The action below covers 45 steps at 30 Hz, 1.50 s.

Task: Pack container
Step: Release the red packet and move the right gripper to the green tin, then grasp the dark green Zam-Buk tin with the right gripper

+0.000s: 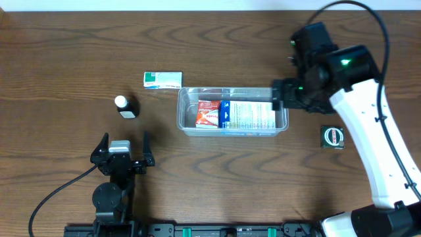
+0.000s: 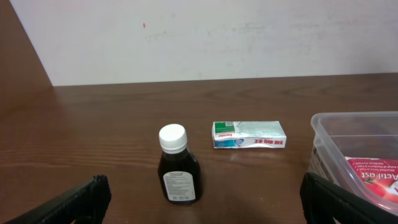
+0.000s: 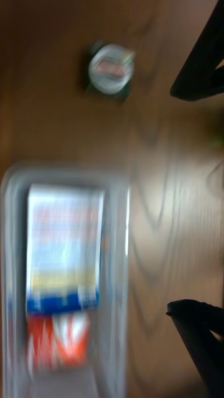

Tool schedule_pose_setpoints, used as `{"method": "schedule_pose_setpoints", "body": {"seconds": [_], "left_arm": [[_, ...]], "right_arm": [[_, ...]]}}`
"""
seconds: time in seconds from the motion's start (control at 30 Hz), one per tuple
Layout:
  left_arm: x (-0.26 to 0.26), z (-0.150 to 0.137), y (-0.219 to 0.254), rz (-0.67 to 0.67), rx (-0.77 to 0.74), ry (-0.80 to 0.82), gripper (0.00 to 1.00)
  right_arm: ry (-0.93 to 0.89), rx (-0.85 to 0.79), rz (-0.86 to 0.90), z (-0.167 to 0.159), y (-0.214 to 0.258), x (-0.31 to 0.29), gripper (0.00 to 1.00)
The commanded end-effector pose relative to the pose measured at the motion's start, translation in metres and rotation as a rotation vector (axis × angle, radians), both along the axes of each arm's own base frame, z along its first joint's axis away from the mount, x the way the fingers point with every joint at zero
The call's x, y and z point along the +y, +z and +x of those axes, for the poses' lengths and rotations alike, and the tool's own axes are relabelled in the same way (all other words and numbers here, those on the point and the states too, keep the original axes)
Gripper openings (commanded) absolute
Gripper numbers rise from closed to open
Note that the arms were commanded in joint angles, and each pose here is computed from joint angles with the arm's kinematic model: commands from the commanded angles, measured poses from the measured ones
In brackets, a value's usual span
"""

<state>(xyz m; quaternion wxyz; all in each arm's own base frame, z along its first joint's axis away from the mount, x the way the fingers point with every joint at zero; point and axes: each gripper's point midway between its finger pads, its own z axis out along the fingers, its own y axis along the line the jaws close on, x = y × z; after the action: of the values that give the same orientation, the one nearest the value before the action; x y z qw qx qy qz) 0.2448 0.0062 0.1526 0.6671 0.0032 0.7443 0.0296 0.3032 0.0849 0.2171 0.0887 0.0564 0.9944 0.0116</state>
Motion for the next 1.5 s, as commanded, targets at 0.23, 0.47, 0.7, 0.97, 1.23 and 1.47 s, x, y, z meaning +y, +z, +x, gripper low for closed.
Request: {"method": "schedule_pose_setpoints", "body": {"seconds": [0.23,0.47,0.7,0.97,1.23,1.47], "left_arm": [[0.004,-0.001,-0.018,0.021,0.057,0.024,0.98],[0.004,-0.001,-0.018,0.021,0.057,0.024,0.98],[0.004,-0.001,-0.018,0.021,0.057,0.024,0.98],[0.004,-0.001,-0.018,0.021,0.057,0.024,0.98],[0.004,-0.001,-0.018,0.021,0.057,0.024,0.98],[0.004,-0.001,-0.018,0.021,0.057,0.024,0.98]], "right_arm": [[-0.361,0.169,-0.107,-0.023,-0.080,-0.087,0.99],[-0.476,0.228,-0.107,-0.040,-0.118,-0.119,0.99],[-0.449,0.225,-0.103,-0.047,-0.152,-0.139,0.99],[-0.472,0.115,-0.097,-0.029,-0.171,-0.159,0.99],[-0.390,-0.022,-0.102,0.006,-0.172,-0.165,0.99],[-0.347,0.002,-0.109,0.002,-0.185,-0.164,0.99]]}}
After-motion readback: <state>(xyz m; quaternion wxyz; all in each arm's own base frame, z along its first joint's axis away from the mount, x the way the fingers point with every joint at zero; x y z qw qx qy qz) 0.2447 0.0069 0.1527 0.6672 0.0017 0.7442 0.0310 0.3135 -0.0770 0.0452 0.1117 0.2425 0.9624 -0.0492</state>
